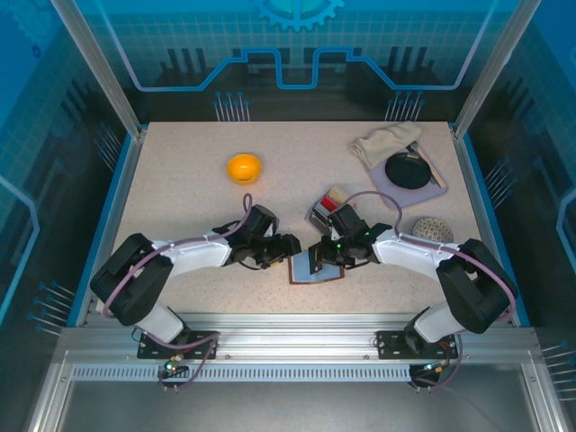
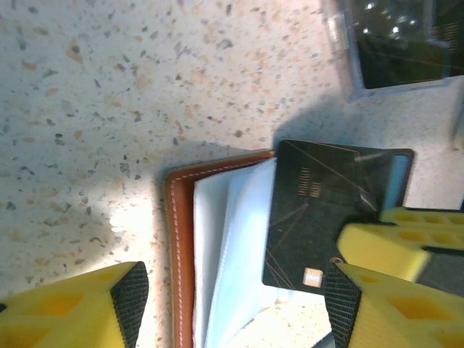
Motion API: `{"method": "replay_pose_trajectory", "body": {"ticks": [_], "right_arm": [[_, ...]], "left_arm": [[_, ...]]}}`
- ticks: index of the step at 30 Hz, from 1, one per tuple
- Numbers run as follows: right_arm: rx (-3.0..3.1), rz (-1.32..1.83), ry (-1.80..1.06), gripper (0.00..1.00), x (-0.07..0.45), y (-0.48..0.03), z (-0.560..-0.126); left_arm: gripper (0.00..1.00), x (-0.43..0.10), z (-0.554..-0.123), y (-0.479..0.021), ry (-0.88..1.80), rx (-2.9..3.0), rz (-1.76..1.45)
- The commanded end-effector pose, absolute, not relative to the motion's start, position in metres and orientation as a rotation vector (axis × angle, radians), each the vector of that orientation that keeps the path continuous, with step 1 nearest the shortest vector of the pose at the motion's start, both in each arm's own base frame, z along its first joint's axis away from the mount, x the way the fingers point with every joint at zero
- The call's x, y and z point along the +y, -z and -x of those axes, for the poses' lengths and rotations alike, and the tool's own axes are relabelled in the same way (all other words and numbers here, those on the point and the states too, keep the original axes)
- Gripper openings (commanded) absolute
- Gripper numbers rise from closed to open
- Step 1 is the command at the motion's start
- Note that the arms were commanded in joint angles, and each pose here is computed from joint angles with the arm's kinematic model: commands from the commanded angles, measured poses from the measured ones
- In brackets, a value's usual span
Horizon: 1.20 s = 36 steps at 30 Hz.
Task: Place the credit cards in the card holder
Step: Flip over the card slot in the card holder, then insert the credit card into the card slot.
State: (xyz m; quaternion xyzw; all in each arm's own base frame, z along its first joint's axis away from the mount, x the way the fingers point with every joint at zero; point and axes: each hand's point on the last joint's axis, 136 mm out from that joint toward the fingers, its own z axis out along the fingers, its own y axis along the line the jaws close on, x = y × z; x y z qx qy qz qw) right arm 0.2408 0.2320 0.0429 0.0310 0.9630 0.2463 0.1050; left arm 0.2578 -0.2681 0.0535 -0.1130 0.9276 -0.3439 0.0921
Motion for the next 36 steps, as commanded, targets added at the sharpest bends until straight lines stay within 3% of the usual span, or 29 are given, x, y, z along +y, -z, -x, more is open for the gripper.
{"method": "replay_pose_trajectory", "body": {"ticks": [1, 7, 13, 17, 28, 36], "right_arm": [[2.894, -0.115, -0.669, 0.06, 0.220, -0.025, -0.231], [2.833, -0.097, -0.714, 0.06, 0.222, -0.036, -0.234], [2.739, -0.063, -0.837, 0.07, 0.229, -0.056, -0.242], [2.696, -0.045, -0.872, 0.08, 0.225, -0.066, -0.243], [2.777, -0.069, -0.853, 0.07, 0.216, -0.029, -0.226], [2.762, -0.119, -1.012, 0.07, 0.230, -0.018, -0.222]], "left_arm": [[0.70, -0.265, -0.255, -0.060, 1.008, 2.719, 0.324], [0.63, -0.276, -0.246, -0.034, 0.990, 2.851, 0.261], [0.34, -0.273, -0.242, -0.017, 0.874, 2.921, 0.237], [0.26, -0.261, -0.237, -0.005, 0.782, 2.954, 0.239], [0.23, -0.267, -0.233, 0.010, 0.811, 2.973, 0.245], [0.24, -0.266, -0.229, 0.015, 0.794, 2.986, 0.256]]}}
